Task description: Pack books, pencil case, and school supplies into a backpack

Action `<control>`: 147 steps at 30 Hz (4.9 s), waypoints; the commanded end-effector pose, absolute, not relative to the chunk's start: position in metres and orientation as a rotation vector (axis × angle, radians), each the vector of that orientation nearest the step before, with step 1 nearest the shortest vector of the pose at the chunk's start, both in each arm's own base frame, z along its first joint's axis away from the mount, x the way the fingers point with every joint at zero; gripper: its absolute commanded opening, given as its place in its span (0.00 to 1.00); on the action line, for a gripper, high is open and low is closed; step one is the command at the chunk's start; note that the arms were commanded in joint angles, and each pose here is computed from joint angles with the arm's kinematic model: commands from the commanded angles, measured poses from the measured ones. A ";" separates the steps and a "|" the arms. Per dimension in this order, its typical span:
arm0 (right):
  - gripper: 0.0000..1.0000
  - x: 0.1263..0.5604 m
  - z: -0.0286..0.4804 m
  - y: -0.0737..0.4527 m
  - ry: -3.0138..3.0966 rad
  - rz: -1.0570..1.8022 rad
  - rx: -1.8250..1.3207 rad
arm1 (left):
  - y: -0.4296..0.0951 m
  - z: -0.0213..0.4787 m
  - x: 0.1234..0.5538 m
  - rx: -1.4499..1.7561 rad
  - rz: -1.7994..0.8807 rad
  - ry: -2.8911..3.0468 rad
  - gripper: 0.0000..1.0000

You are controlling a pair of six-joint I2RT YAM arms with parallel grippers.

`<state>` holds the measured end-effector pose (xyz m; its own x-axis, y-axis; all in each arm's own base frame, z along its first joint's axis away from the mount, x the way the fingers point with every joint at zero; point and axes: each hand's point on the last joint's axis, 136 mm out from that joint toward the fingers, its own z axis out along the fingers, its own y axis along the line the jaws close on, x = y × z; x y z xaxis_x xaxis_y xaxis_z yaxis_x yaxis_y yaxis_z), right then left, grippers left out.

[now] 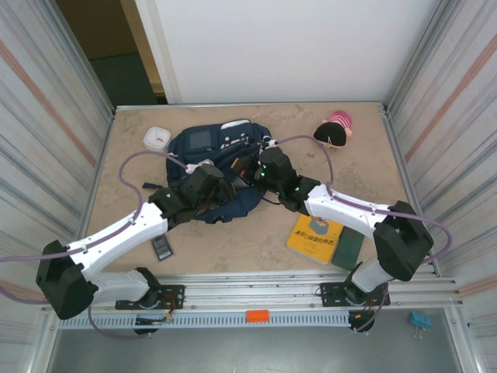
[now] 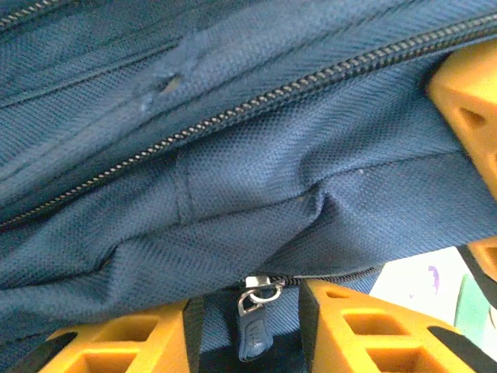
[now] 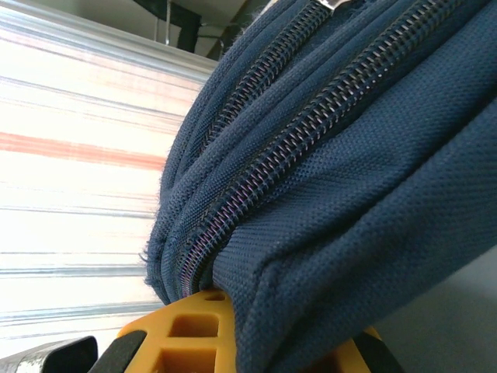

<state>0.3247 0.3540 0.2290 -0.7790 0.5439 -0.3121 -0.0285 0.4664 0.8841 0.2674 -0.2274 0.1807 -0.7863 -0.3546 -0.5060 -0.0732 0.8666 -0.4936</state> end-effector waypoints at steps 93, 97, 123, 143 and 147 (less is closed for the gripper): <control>0.00 0.333 0.310 0.320 2.204 1.504 -0.130 | -0.151 0.138 0.222 0.025 -0.594 2.553 0.00; 0.00 0.340 0.321 0.306 2.200 1.583 -0.167 | -0.141 0.134 0.228 0.055 -0.501 2.527 0.00; 0.19 0.311 0.223 0.311 2.371 1.364 0.473 | -0.197 0.185 0.256 0.093 -0.860 2.273 0.00; 0.01 0.317 0.406 0.292 2.182 1.750 -0.384 | -0.112 0.145 0.348 -0.081 -0.383 2.226 0.00; 0.02 0.318 0.411 0.289 2.159 1.723 -0.380 | -0.106 0.144 0.376 -0.108 -0.339 2.236 0.00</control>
